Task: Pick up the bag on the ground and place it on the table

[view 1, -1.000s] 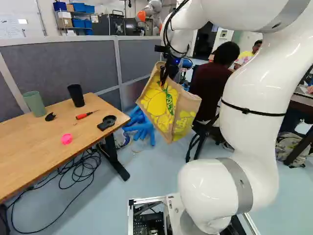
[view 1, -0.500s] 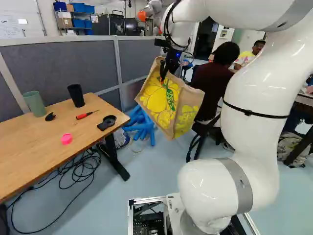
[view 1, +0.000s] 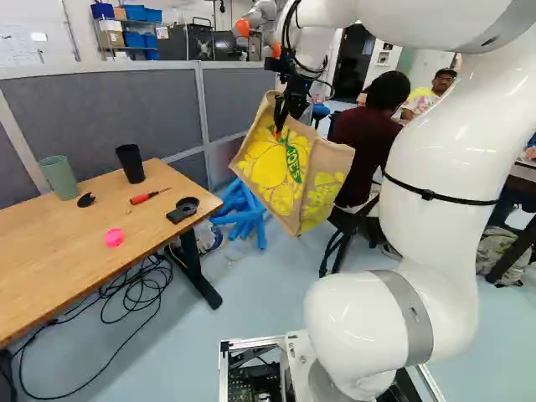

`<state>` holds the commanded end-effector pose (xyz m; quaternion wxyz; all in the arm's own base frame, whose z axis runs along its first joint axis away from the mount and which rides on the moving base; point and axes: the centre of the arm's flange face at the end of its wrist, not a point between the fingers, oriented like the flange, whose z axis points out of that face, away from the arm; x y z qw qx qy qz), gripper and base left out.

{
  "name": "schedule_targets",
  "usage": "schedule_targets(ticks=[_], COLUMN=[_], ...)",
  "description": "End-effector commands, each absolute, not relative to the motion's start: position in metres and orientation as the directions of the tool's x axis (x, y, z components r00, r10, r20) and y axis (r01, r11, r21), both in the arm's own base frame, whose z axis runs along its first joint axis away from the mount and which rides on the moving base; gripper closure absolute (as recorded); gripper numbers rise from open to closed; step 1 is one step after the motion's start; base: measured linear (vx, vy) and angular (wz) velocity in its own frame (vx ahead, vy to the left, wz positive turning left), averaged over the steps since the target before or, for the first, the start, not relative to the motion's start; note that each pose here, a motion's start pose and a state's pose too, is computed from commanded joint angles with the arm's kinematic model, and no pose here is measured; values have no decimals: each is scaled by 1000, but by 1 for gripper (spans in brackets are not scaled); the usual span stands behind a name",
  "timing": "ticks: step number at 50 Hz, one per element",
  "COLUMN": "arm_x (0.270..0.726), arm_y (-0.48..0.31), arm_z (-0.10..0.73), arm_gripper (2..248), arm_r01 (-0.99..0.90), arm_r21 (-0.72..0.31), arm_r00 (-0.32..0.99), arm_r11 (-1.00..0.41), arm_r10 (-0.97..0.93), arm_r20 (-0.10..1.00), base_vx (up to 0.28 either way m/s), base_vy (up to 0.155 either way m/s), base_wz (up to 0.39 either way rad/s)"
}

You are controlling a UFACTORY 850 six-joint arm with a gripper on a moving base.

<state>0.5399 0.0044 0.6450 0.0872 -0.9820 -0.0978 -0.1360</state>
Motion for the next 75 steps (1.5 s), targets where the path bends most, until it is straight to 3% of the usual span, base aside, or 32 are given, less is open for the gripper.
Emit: schedule_targets(ticks=[48,75], arm_x=[540,540], arm_y=[4,4], arm_z=[645,645], arm_gripper=[215,215], arm_r01=[216,216], arm_r21=[-145,-145], arm_r00=[944,944], arm_r11=[-966,-966], arm_r10=[168,168], arm_r20=[284,284], base_vx=[1,1], base_vy=[6,62], base_wz=[30,304])
